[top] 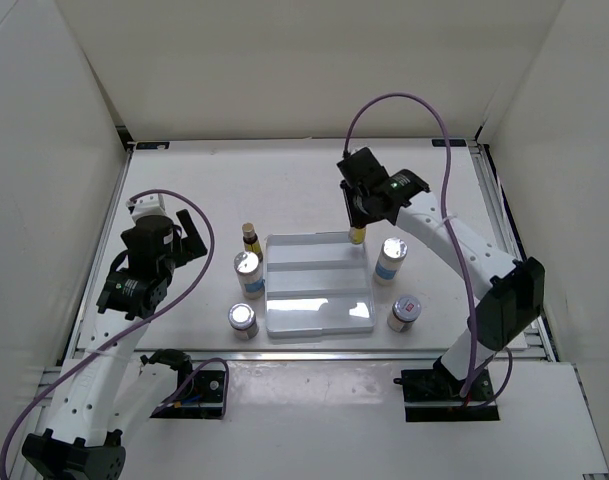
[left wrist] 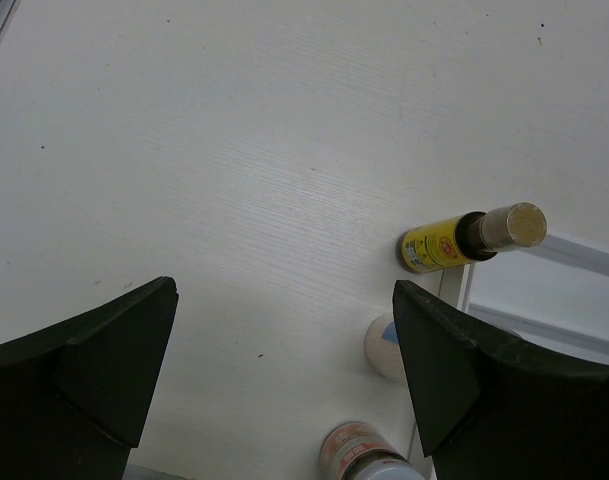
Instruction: Organize the condiment bottles
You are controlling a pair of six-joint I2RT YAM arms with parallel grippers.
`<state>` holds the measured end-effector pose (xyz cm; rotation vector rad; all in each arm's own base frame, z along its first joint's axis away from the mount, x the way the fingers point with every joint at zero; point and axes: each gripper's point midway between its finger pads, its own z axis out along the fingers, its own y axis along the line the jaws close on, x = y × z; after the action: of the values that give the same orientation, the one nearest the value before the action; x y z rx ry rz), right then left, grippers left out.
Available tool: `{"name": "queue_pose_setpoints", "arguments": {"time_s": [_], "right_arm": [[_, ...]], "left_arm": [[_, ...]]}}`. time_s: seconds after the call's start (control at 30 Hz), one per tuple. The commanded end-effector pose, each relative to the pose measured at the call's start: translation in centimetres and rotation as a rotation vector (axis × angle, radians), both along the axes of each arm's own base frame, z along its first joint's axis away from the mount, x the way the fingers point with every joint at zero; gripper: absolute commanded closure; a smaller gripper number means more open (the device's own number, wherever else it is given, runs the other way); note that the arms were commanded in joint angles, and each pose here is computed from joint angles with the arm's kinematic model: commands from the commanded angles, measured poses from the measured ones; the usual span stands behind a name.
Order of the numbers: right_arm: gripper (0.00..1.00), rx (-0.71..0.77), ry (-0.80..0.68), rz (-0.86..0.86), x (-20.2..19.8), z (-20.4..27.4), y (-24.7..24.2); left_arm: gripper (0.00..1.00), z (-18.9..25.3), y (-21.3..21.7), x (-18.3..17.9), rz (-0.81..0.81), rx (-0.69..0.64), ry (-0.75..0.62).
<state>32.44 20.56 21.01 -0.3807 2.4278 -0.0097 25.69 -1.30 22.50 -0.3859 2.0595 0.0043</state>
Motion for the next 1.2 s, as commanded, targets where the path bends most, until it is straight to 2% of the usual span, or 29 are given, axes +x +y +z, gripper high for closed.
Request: {"name": "queue_pose_setpoints", "arguments": {"time_s": [0.0,0.33,0.4,0.47,0.5,0.57,0.6,0.7,0.77,0.9,0.97,1.0,1.1,1.17], "right_arm": [[0.98,0.061,0.004,-0.008,0.4,-0.8,1.3],[0.98,0.128,0.072,-0.006,-0.4,-3.5,2.7],[0.82,0.118,0.078,-0.020,-0.2,-4.0,2.7],[0.70,0.101,0.099,-0.022,-0.1,-5.0,2.8],[0.55,0.095,0.094,-0.027,0.0,-5.0,2.6],[0.35,0.082,0.102,-0.045,0.0,-5.4,2.4],[0.21,0.077,0.109,-0.046,-0.2,-5.5,2.3],[0.06,0.063,0.074,-0.078,-0.3,-4.2,1.2],[0.00,0.061,0.048,-0.089,-0.5,-2.9,0.5],[0.00,0.098,-0.081,-0.118,-2.0,2.9,-1.8],[0.00,0.113,-0.109,-0.124,-3.1,4.1,-3.1],[0.00,0.141,-0.162,-0.121,-4.0,6.0,-4.1],[0.00,0.173,-0.218,-0.122,-6.4,7.8,-6.4],[0.00,0.196,-0.242,-0.122,-8.1,8.7,-7.8]], "left_arm": [[0.01,1.5,0.0,0.2,-0.001,-0.005,-0.038],[0.01,1.5,0.0,0.2,-0.001,-0.005,-0.038],[0.01,1.5,0.0,0.2,-0.001,-0.005,-0.038],[0.01,1.3,0.0,0.3,-0.001,-0.002,-0.029],[0.01,1.3,0.0,0.3,-0.001,-0.002,-0.029],[0.01,1.3,0.0,0.3,-0.001,-0.002,-0.029],[0.01,1.3,0.0,0.3,-0.001,-0.002,-0.029],[0.01,1.1,0.0,0.4,-0.006,0.008,-0.018],[0.01,1.0,-0.5,0.4,-0.031,-0.007,-0.015],[0.01,1.1,-1.7,0.8,-0.090,-0.035,-0.018],[0.01,0.8,-2.4,1.1,-0.133,-0.038,-0.006],[0.04,1.2,-3.6,1.4,-0.190,-0.075,-0.024],[0.11,1.3,-6.3,2.0,-0.320,-0.138,-0.018],[0.11,3.0,-7.2,3.0,-0.354,-0.158,-0.051]]}}
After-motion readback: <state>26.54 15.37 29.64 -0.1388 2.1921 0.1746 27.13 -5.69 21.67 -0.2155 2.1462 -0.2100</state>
